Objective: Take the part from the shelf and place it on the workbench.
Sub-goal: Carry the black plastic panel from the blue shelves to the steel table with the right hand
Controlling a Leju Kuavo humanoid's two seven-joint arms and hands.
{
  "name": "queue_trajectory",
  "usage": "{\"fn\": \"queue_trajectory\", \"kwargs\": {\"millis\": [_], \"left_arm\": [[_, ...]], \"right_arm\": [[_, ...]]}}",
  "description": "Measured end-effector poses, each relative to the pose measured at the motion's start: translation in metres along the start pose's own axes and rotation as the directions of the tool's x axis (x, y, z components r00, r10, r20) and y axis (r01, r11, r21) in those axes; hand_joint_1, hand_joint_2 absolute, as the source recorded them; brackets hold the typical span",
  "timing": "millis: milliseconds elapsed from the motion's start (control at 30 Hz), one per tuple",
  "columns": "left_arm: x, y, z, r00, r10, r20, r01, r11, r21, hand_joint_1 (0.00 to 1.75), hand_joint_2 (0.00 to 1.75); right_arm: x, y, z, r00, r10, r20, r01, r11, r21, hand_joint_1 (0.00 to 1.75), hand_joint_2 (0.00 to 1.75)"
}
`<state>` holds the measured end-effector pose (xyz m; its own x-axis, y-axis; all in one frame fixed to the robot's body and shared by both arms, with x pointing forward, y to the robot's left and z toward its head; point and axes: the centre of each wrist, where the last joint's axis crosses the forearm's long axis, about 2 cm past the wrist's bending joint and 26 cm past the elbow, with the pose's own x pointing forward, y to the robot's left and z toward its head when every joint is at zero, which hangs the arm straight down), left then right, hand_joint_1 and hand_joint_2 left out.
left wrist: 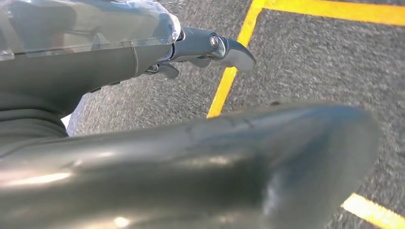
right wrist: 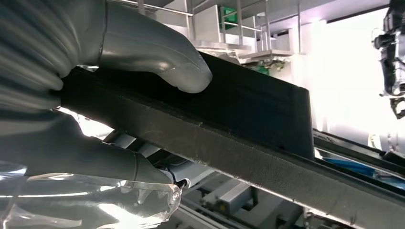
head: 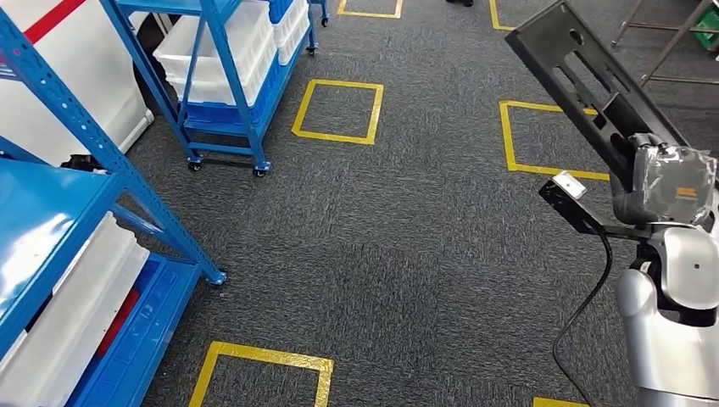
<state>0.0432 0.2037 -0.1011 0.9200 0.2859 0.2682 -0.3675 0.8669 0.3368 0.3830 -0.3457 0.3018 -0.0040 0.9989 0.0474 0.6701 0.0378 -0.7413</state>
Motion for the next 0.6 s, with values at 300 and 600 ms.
{"fn": "queue_trajectory", "kwargs": {"millis": [300,600], "left_arm": [[0.000,-0.001,0.002,1.000,-0.010,-0.024,0.011,0.999,0.043,0.00,0.00],[-0.001,-0.004,0.004,0.996,-0.082,-0.041,0.083,0.996,0.033,0.00,0.00]], "right_arm": [[0.038,-0.005,-0.028,0.994,-0.017,0.106,0.011,0.998,0.054,1.75,1.75],[0.056,-0.019,-0.042,0.940,-0.061,0.335,0.056,0.998,0.025,1.75,1.75]]}}
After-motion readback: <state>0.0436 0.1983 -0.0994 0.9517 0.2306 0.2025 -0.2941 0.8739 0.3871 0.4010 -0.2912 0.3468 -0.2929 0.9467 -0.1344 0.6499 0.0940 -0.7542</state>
